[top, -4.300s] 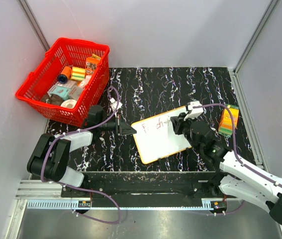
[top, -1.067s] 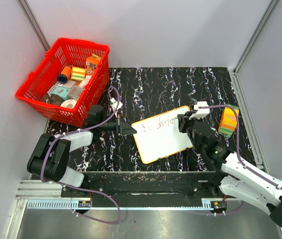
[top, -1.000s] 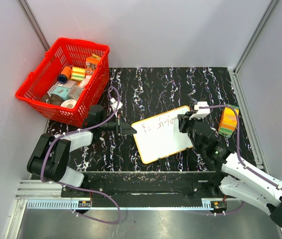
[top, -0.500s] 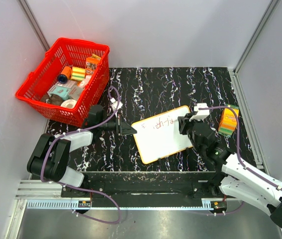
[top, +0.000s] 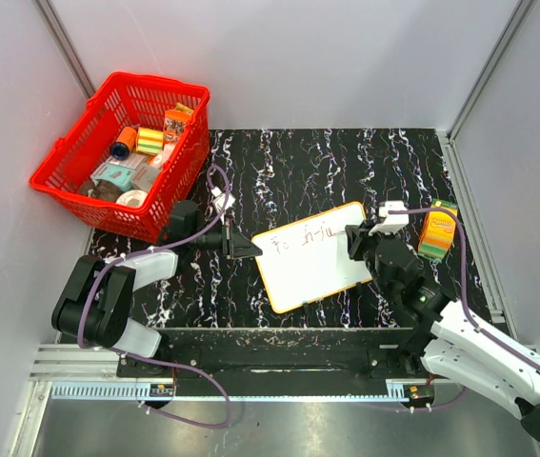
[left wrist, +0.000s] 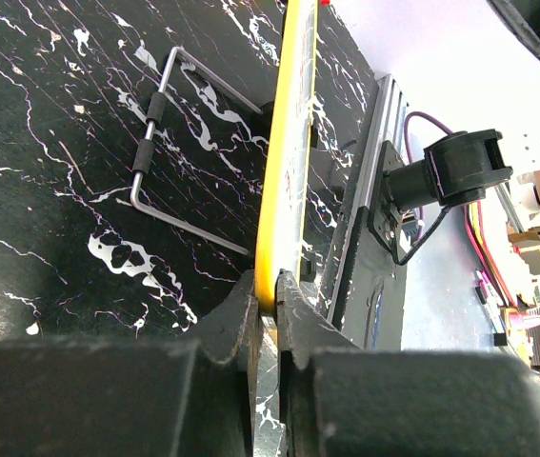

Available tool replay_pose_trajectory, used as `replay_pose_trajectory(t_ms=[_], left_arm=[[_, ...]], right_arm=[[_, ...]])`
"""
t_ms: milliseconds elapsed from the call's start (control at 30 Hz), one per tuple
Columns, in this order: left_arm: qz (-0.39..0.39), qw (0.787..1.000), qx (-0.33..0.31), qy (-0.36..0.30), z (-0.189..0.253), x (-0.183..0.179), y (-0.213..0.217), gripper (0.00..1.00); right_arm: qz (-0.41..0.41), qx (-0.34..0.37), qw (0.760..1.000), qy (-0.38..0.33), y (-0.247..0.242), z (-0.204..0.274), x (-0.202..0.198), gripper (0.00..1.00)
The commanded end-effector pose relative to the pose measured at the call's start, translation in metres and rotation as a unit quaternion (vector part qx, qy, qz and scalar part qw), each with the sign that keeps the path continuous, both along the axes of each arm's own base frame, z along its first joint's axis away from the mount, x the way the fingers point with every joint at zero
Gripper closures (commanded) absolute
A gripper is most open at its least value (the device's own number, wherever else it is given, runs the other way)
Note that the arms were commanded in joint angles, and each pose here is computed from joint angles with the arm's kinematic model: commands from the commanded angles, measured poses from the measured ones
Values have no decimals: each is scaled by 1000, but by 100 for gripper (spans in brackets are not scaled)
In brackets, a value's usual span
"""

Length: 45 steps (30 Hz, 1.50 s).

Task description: Write a sentence on the whiteboard

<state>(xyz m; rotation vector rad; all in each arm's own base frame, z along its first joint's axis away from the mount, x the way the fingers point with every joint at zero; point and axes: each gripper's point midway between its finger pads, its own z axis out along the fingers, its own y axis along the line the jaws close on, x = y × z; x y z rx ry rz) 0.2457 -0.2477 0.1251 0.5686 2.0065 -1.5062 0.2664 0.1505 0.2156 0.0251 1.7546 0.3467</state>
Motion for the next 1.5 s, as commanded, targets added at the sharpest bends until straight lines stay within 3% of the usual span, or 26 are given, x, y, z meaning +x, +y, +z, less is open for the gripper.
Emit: replay_pose_trajectory(t_ms=[0,1467], left_arm=[[-21,998,23,-50,-10,-5,-4,100],[-22,998,23,-51,-9,-5,-4,100]], right_arm=[[-20,36,998,-47,-9,36,2,100],[-68,6,997,-40,-12,30,27,100]])
